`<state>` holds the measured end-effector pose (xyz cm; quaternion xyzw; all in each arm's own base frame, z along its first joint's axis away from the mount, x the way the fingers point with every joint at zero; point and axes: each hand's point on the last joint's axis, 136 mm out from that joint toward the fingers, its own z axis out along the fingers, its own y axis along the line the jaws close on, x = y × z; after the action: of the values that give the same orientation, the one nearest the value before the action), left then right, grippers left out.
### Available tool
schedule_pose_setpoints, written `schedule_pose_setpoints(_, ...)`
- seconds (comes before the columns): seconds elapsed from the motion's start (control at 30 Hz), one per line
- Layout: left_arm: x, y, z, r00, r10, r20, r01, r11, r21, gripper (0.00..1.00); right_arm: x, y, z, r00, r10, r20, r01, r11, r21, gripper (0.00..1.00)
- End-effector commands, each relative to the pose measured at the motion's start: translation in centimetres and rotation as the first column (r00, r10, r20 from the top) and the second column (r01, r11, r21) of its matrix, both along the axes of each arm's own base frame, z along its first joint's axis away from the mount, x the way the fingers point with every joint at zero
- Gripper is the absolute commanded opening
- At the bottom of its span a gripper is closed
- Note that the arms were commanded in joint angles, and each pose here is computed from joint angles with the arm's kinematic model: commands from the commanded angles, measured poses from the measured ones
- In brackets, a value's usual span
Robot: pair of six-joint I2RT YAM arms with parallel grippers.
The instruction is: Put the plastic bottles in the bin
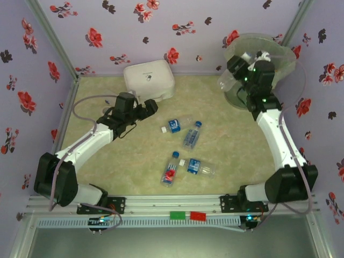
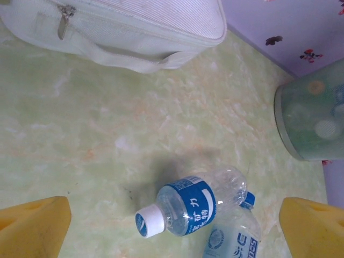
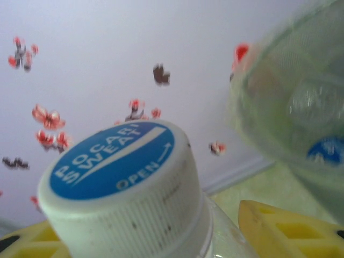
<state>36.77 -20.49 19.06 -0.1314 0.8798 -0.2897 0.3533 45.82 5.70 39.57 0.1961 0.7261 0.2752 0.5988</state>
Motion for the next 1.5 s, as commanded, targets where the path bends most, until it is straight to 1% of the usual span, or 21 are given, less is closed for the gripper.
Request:
schedule_pose_setpoints(0.0,-0.5,0.1,-0.9,1.000,-0.007,-0.025,0.008,1.000,0.018,1.00,2.5,-3.2,3.0,0.989,-0.114,0.090,0.117,0.993,-0.033,0.39)
schedule_pose_setpoints(0.13,-1.1,-0.1,-1.8,0.997,-0.050,-0.059,0.052,0.998,0.045,1.00,5.0,-6.4,4.0,0.963,-0.235,0.129,0.245,0.967,-0.067,0.39)
schedule_pose_setpoints(0.33,-1.5,-0.4,-2.5,0.992,-0.092,-0.088,0.098,0.993,0.068,1.00,7.6,-10.8,4.2,0.900,-0.396,0.182,0.410,0.911,-0.041,0.39)
schedule_pose_setpoints(0.47,-1.5,-0.5,-2.3,0.992,-0.097,-0.082,0.102,0.993,0.060,1.00,9.3,-12.8,3.7,0.876,-0.445,0.186,0.452,0.892,0.005,0.39)
schedule_pose_setpoints(0.6,-1.8,-0.4,-2.6,0.991,-0.111,-0.078,0.117,0.990,0.076,1.00,10.4,-14.6,2.2,0.858,-0.488,0.163,0.490,0.871,0.028,0.40)
schedule_pose_setpoints(0.67,-1.9,-0.4,-2.8,0.990,-0.115,-0.077,0.121,0.989,0.082,1.00,10.9,-15.2,1.3,0.854,-0.498,0.147,0.501,0.865,0.021,0.43)
schedule_pose_setpoints(0.73,-1.8,-0.4,-2.9,0.990,-0.118,-0.076,0.125,0.988,0.086,1.00,11.4,-15.4,0.6,0.858,-0.497,0.129,0.500,0.866,0.010,0.48)
schedule_pose_setpoints(0.8,-1.7,-0.4,-3.1,0.990,-0.119,-0.079,0.126,0.988,0.088,1.00,11.9,-15.3,0.0,0.869,-0.483,0.111,0.486,0.874,-0.002,0.59)
schedule_pose_setpoints(0.87,-1.6,-0.5,-3.2,0.990,-0.113,-0.088,0.120,0.989,0.083,1.00,12.3,-15.0,-0.2,0.881,-0.463,0.103,0.466,0.884,-0.016,0.75)
schedule_pose_setpoints(0.9,-1.5,-0.6,-3.2,0.989,-0.114,-0.091,0.122,0.989,0.080,1.00,12.3,-14.8,-0.2,0.885,-0.455,0.098,0.459,0.888,-0.023,0.86)
schedule_pose_setpoints(0.93,-1.4,-0.9,-3.0,0.988,-0.123,-0.091,0.130,0.989,0.076,1.00,12.4,-14.7,0.1,0.890,-0.446,0.099,0.451,0.892,-0.032,0.99)
schedule_pose_setpoints(1.07,-0.6,-1.4,-2.3,0.987,-0.137,-0.083,0.143,0.987,0.078,1.00,11.9,-14.1,1.1,0.905,-0.414,0.102,0.422,0.904,-0.073,1.00)
schedule_pose_setpoints(1.23,0.0,-1.7,-1.9,0.989,-0.138,-0.053,0.142,0.987,0.071,1.00,9.8,-13.5,3.7,0.914,-0.385,0.127,0.399,0.910,-0.116,1.00)
schedule_pose_setpoints(1.37,0.3,-1.1,-1.9,0.991,-0.127,-0.037,0.130,0.988,0.081,1.00,8.4,-11.2,4.8,0.950,-0.286,0.126,0.299,0.948,-0.110,1.00)
schedule_pose_setpoints(1.47,0.5,-0.1,-2.0,0.995,-0.099,-0.030,0.101,0.992,0.078,1.00,7.2,-8.7,4.3,0.975,-0.204,0.089,0.213,0.971,-0.105,1.00)
